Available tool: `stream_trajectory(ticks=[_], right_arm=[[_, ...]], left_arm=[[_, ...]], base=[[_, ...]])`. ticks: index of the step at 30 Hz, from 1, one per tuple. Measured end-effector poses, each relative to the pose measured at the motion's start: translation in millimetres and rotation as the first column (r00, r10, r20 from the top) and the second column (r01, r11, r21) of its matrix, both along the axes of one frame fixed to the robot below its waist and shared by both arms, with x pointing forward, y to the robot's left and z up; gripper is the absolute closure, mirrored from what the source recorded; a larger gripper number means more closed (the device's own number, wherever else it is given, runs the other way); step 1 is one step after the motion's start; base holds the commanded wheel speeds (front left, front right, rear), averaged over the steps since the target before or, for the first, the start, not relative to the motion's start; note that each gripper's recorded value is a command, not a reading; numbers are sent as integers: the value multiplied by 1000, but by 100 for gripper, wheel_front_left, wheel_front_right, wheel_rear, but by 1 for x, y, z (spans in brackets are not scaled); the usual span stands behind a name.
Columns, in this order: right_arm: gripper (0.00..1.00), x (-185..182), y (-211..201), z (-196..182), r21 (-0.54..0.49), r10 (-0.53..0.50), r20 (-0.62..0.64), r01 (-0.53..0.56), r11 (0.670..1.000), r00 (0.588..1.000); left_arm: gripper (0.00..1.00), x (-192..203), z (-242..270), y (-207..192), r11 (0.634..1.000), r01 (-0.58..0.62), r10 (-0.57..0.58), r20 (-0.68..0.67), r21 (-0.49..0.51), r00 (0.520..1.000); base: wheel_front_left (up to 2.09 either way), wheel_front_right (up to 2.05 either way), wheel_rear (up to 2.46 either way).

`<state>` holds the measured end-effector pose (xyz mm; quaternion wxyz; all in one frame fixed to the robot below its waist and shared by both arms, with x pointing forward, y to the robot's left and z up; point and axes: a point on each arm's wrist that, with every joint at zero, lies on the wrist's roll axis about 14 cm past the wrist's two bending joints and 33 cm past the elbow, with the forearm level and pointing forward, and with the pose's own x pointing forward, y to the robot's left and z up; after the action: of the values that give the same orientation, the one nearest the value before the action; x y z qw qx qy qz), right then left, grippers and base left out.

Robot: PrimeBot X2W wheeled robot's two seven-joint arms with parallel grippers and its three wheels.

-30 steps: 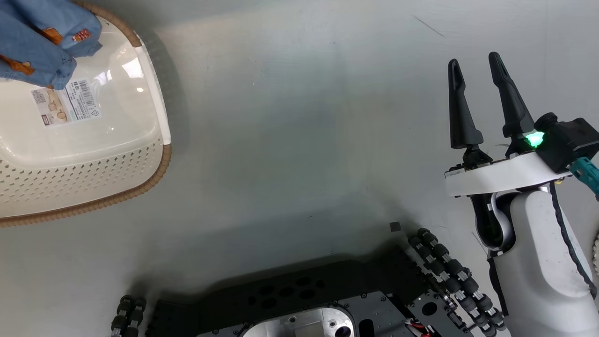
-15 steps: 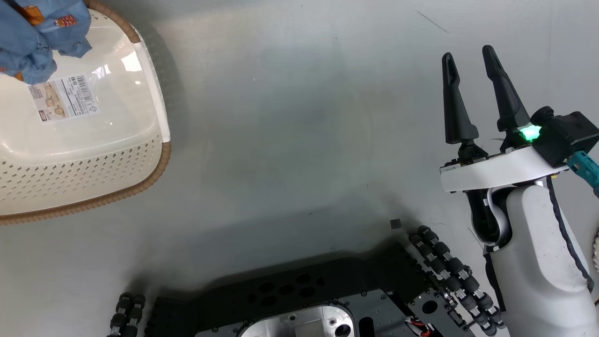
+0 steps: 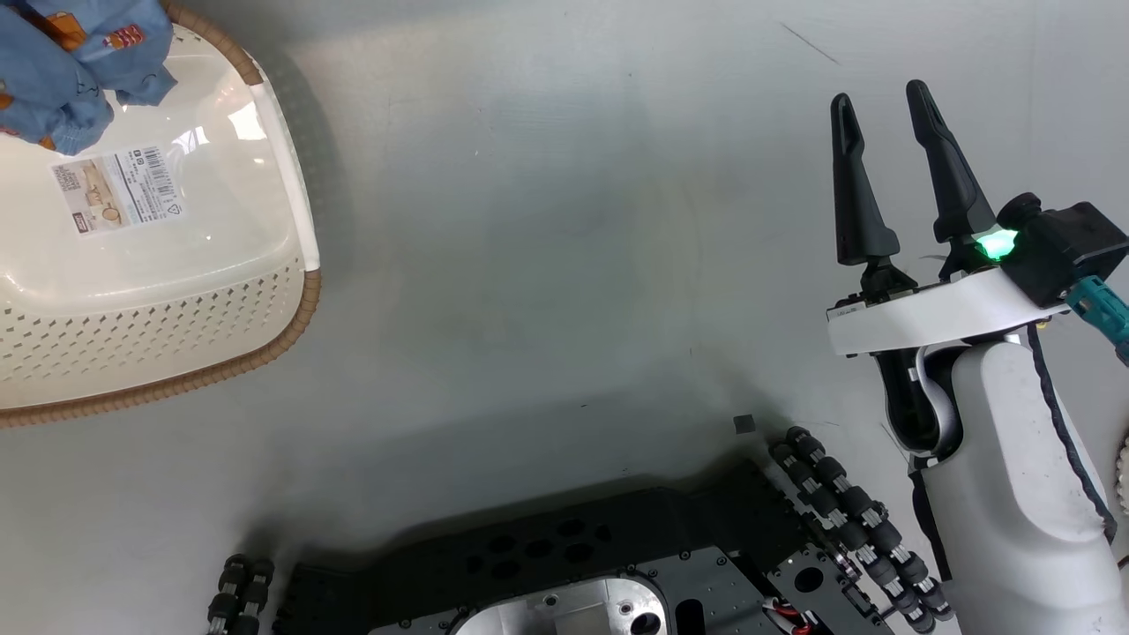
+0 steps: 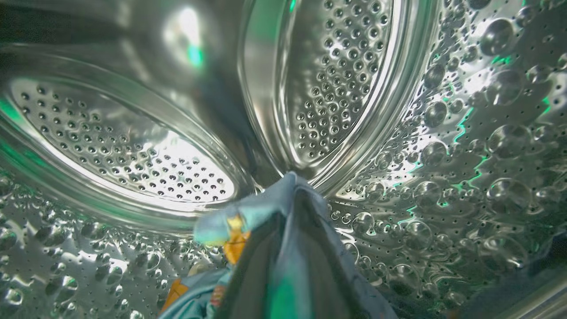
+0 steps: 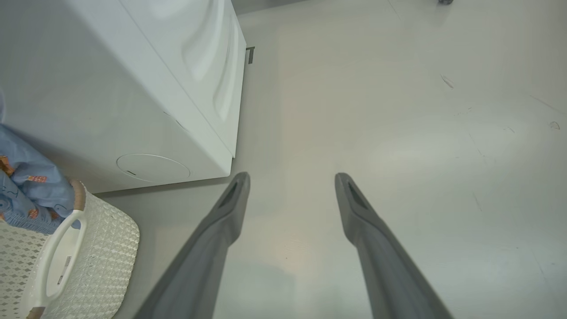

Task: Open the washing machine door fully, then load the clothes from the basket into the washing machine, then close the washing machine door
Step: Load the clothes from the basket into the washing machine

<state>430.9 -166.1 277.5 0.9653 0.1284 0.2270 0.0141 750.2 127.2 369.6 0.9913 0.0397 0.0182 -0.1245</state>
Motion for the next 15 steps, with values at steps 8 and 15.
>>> stream_trajectory(ticks=[8, 15], right_arm=[[0, 2, 1, 4, 5, -1, 10, 1, 1000, 1000], [0, 5, 4, 11, 13, 3, 30, -3, 1000, 1000]], left_arm=[[0, -11, -24, 3, 998, -46, 38, -141, -50, 989], [0, -21, -26, 5, 996, -65, 50, -199, -67, 979]], base=[[0, 0, 0], [0, 0, 0]])
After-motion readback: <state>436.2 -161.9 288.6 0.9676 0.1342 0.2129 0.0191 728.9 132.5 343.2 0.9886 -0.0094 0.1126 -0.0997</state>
